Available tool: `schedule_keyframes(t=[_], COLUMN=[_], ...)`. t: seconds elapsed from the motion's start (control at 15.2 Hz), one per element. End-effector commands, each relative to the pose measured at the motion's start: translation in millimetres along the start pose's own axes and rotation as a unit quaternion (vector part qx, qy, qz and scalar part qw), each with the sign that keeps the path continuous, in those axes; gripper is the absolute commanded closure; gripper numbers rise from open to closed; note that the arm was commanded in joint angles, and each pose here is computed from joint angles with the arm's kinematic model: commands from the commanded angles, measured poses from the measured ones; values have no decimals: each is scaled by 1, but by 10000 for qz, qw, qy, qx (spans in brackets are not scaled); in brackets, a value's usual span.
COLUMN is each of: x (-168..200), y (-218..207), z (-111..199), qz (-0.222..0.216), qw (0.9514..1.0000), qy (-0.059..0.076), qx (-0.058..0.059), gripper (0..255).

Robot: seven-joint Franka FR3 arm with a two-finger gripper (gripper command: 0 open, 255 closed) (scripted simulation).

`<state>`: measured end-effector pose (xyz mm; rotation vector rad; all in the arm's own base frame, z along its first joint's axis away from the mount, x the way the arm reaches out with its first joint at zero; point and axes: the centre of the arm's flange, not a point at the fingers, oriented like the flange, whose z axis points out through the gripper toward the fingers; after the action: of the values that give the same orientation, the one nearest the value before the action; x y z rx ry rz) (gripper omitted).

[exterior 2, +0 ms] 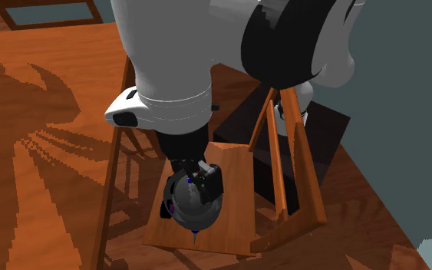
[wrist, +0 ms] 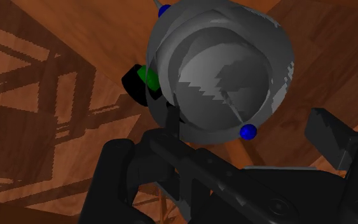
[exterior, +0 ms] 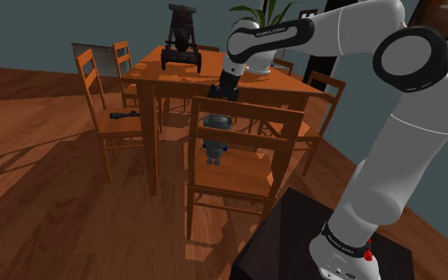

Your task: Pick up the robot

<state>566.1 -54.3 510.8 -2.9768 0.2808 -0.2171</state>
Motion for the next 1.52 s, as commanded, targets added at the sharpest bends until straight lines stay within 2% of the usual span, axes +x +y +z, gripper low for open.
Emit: schedule_keyframes(t=[0.0,0.59,1.45], x=[0,-1,8], y=[0,0,-11], z=[2,2,-66], qz=[-1,0,0], qw=[10000,10000,10000], qy=[3,2,2], qx=[1,1,1], gripper=[255,255,255])
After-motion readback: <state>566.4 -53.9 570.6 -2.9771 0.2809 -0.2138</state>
